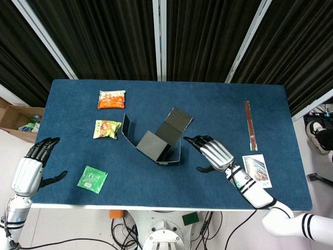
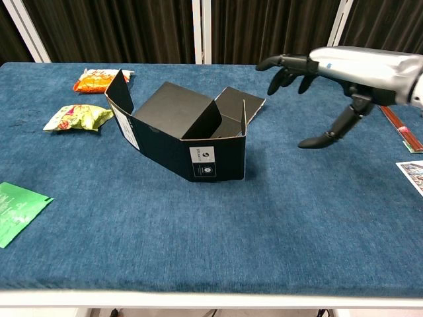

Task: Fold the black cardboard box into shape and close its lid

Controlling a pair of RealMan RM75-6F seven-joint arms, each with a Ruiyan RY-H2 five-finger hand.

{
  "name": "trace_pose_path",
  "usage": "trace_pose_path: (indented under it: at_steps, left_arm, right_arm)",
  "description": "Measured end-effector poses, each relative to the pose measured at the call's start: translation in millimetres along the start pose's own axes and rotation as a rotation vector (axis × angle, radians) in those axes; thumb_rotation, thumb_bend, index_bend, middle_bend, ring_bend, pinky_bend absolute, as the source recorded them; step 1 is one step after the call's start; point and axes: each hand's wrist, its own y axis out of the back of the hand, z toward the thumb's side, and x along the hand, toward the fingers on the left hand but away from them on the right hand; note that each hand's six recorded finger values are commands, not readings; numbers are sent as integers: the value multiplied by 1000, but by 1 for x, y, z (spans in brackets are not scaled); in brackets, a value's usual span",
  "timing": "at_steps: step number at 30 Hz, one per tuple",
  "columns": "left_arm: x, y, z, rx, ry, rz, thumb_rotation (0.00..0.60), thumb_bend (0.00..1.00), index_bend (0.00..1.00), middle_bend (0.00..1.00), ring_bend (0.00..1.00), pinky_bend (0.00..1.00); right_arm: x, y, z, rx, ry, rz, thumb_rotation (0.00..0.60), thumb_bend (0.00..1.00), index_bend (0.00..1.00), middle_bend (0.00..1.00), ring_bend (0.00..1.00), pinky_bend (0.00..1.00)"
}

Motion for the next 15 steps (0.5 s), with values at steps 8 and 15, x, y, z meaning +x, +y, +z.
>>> trace_pose_path:
  at_steps: [8,15]
  left_arm:
    - [0,-3,2,-10,5,-16,600,89,94,144,117,210]
    - [0,-6,2,-11,6,-26,600,89,94,144,117,210]
  right_arm:
    - [-29,10,11,-60,0,40,600,311,80,278,145,258]
    - [-66,13,28,-186,-34,98,600,336,79,328,145,258]
